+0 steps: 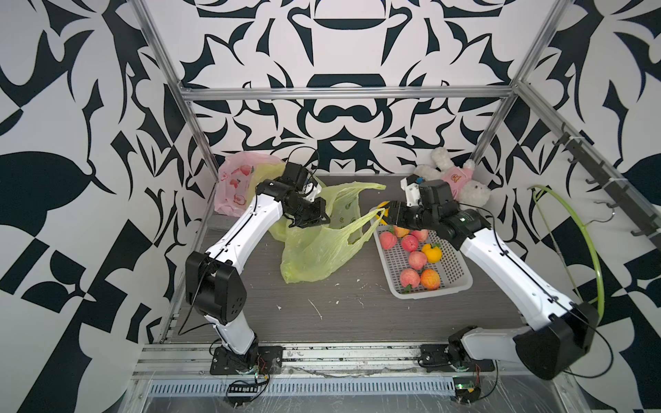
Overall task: Place the peach into a plastic bag & tie a knot
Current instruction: Pick up the peach from the basket, then place the peach in the plastic bag.
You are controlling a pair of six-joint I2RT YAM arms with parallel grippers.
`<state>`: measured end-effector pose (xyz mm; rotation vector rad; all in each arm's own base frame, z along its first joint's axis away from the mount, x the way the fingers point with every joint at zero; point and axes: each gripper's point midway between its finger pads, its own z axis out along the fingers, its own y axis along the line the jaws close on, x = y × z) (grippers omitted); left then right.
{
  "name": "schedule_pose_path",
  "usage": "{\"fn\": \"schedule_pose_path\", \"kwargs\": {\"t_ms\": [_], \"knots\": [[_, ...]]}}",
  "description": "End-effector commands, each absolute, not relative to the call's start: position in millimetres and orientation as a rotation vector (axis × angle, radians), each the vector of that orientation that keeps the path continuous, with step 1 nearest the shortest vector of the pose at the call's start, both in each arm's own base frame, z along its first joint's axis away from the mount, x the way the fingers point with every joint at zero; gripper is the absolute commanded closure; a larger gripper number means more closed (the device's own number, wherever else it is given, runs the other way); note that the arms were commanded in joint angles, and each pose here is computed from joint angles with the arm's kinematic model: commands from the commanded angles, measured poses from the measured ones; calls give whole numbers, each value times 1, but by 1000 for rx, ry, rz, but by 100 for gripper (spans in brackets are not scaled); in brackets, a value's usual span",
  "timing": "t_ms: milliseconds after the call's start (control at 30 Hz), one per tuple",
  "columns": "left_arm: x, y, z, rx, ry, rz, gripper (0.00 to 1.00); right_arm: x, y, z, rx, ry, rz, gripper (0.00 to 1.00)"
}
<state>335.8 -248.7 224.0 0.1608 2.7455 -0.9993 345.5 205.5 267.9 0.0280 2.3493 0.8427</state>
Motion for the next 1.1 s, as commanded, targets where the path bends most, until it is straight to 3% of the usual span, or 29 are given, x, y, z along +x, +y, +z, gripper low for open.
{"fn": "schedule_pose_path", "kwargs": {"t_ms": [0, 333, 467, 700, 867, 1067], "knots": [[331, -252, 237, 174, 2698, -1066, 100, 361, 237, 294, -25, 2284, 977, 60], [331, -257, 240, 163, 2669, -1122, 100, 378, 304, 268, -113, 2379, 1072, 56], [335, -260, 243, 155, 2637, -1147, 100, 375, 309, 261, -128, 2427, 1040, 32], [338, -265, 240, 141, 2623, -1184, 100, 363, 285, 279, -146, 2381, 980, 8], [341, -265, 234, 133, 2631, -1178, 100, 355, 229, 282, -38, 2382, 848, 12], [343, -266, 228, 130, 2645, -1169, 100, 328, 131, 236, 245, 2438, 758, 18]]}}
